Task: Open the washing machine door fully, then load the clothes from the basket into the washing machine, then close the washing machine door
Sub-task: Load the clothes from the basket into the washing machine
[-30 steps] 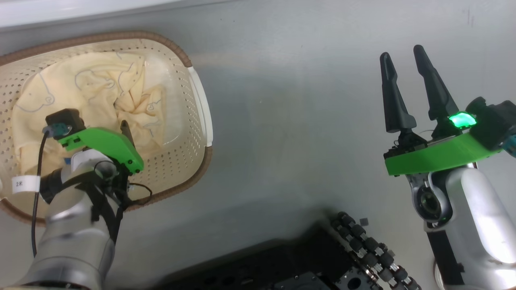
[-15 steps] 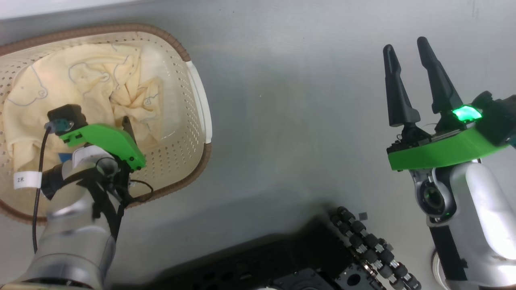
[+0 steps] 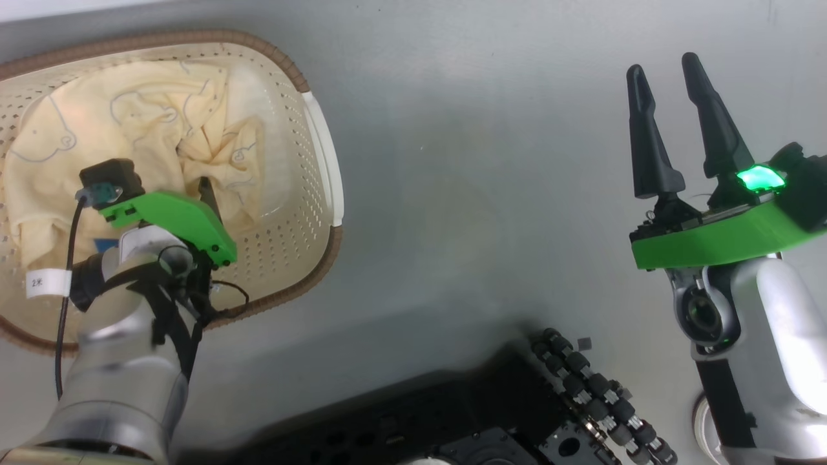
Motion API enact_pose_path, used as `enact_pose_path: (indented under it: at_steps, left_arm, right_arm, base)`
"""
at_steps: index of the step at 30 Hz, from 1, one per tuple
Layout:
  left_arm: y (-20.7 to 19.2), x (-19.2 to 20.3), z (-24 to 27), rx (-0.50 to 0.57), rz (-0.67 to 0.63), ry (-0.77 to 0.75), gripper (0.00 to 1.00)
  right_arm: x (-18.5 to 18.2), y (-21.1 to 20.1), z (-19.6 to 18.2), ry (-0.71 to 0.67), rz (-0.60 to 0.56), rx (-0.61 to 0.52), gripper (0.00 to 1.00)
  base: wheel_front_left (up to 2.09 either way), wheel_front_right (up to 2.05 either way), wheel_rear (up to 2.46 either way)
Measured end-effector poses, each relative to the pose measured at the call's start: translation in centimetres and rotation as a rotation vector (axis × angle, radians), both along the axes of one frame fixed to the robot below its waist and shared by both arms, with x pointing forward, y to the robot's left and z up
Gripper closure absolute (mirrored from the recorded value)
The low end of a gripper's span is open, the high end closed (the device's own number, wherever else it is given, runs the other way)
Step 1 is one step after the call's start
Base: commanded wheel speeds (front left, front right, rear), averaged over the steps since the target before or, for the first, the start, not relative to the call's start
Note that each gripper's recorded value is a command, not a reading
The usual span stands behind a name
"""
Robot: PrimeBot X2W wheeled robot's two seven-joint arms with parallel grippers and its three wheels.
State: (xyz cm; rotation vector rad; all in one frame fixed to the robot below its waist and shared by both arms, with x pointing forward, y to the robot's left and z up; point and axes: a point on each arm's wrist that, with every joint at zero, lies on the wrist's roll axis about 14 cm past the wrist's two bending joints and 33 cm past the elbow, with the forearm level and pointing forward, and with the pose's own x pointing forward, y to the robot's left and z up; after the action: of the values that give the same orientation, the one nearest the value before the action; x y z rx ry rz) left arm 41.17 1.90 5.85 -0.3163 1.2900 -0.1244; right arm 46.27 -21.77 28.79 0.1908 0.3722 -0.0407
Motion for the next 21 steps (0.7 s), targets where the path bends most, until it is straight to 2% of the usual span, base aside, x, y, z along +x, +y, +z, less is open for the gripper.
enact_pose_path:
  at_steps: [2, 3, 4, 6, 8, 9, 10, 11, 21]
  left_arm:
    - [-0.02, -0.05, -0.02, 0.002, -0.005, -0.001, 0.0]
    - [0.01, -0.05, -0.04, 0.007, -0.009, -0.004, 0.07]
    - [-0.03, -0.05, -0.03, 0.007, -0.012, -0.006, 0.18]
    - [-0.05, -0.04, -0.03, 0.008, -0.014, -0.009, 0.6]
    - [-0.05, -0.05, -0.04, 0.009, -0.017, -0.01, 0.67]
    - [-0.04, -0.03, -0.04, 0.009, -0.017, -0.013, 0.86]
    - [-0.02, -0.02, -0.04, 0.011, -0.017, -0.015, 0.98]
    - [0.04, 0.0, -0.05, 0.015, -0.016, -0.017, 1.0]
    - [0.4, 0.39, 0.33, 0.021, -0.011, -0.049, 1.0]
  right_arm:
    - [0.02, -0.07, -0.01, 0.0, -0.001, -0.002, 0.0]
    - [0.02, -0.14, 0.0, -0.001, -0.002, -0.003, 0.0]
    - [0.04, -0.2, 0.02, -0.001, -0.002, -0.004, 0.0]
    - [0.05, -0.34, 0.06, -0.002, -0.003, -0.008, 0.0]
    - [0.06, -0.49, 0.09, -0.003, -0.005, -0.012, 0.0]
    - [0.07, -0.55, 0.09, -0.003, -0.006, -0.013, 0.0]
    - [0.08, -0.61, 0.1, -0.004, -0.007, -0.014, 0.0]
    - [0.08, -0.64, 0.09, -0.004, -0.007, -0.015, 0.0]
    - [0.34, -0.77, 0.21, -0.013, -0.01, -0.015, 0.0]
  base:
    - [0.0, 0.0, 0.0]
    - [0.0, 0.0, 0.0]
    - [0.0, 0.0, 0.0]
    - [0.0, 0.0, 0.0]
    - [0.0, 0.0, 0.0]
    - [0.0, 0.0, 0.0]
    - [0.0, 0.0, 0.0]
    - [0.0, 0.0, 0.0]
    - [0.0, 0.0, 0.0]
